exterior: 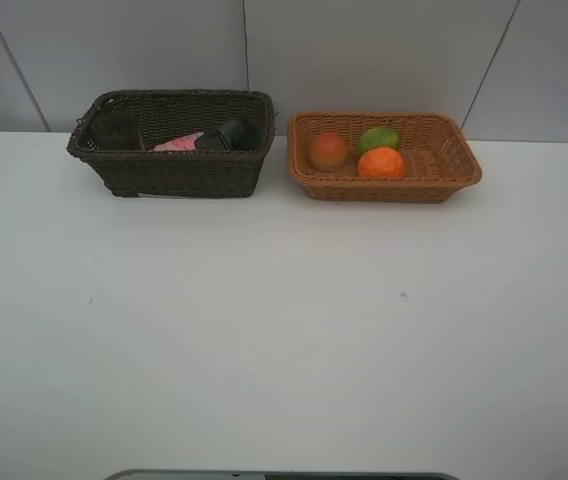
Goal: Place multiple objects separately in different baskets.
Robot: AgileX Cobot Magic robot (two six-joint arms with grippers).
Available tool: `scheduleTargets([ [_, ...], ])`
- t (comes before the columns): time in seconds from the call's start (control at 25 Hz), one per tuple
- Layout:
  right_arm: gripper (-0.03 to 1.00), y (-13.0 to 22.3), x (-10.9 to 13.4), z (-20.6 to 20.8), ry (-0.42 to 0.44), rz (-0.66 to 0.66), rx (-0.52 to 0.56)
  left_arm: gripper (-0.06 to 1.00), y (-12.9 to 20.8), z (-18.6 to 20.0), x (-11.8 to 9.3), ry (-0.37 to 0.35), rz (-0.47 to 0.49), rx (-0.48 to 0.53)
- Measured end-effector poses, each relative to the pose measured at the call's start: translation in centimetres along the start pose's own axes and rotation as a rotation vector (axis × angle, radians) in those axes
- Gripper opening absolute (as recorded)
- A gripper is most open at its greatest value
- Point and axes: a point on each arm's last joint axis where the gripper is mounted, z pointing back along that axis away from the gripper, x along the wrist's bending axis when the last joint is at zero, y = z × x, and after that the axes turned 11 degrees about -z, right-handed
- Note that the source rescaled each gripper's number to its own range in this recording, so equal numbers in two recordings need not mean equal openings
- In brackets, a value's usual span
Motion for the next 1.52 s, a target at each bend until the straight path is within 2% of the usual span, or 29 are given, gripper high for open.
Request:
scheduleTargets([
  [0.6, 0.83, 0.0, 0.0, 0.0, 0.0, 0.0, 0.0, 0.98, 0.0, 0.0, 0.01, -0.002, 0.0, 0.0],
  [0.96, 0.83, 0.0, 0.0, 0.0, 0.0, 0.0, 0.0, 0.98, 0.01, 0.04, -0.07, -0.107, 0.052, 0.021],
  [1.52, 0.83, 0.0, 0.0, 0.0, 0.0, 0.0, 0.0, 0.98, 0.01, 0.04, -0.07, -0.115, 0.056, 0.022],
])
